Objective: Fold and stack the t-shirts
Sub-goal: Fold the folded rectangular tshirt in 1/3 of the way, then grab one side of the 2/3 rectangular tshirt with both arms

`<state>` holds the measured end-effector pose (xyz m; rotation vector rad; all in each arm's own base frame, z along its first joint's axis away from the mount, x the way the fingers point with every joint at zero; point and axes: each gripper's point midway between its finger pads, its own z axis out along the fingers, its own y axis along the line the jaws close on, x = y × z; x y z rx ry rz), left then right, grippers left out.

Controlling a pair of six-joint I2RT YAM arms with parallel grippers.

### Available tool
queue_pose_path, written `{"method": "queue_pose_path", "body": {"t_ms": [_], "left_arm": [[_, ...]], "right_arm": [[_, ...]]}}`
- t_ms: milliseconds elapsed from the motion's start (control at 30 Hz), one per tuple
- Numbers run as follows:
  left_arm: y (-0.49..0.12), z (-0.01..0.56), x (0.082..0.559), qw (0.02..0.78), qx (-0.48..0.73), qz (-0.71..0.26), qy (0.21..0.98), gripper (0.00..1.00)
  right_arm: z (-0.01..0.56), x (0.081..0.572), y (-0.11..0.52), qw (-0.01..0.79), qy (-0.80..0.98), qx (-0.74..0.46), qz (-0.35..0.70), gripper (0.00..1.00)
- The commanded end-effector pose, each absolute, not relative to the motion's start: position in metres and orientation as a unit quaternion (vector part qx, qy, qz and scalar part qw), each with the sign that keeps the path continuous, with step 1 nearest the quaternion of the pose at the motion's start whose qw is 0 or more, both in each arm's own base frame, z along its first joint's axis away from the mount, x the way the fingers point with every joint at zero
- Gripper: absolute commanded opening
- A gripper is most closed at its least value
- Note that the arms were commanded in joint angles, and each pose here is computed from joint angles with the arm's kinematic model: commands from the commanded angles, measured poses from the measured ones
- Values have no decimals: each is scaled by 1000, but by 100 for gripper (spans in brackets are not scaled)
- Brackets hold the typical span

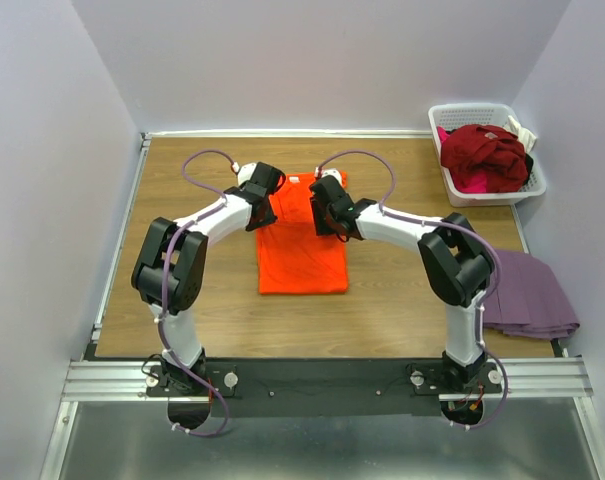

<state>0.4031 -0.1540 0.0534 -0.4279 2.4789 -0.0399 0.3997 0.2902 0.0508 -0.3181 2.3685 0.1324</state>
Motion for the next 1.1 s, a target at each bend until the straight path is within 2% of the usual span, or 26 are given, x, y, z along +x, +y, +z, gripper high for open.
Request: {"method": "queue_pose_path", "body": {"t_ms": [0,100,233,300,433,567,767,1067], "left_arm": [[-138,57,421,324,-173,16,930,35],[-132,60,414,322,-168,25,931,35],[-126,70,393,331,-160,10,930,34],[-126,77,377,337,-150,-14,929,35],[-132,86,349,342,-124,-65,929,36],[-153,107,322,358,-86,-162,915,39],[-164,89,285,319,-62,-215,921,41],[-154,47,251,256,-91,-198,942,45]], "right_arm": [[56,424,273,391,916,-85,19,50],[71,423,259,402,913,-70,16,50],[94,408,246,415,907,-71,22,56],[109,398,247,421,903,-79,41,58],[103,364,242,395,910,-103,79,59],[93,327,242,358,917,-116,129,60],[75,288,239,320,924,-114,176,61],[53,251,246,271,927,-109,236,63]]}}
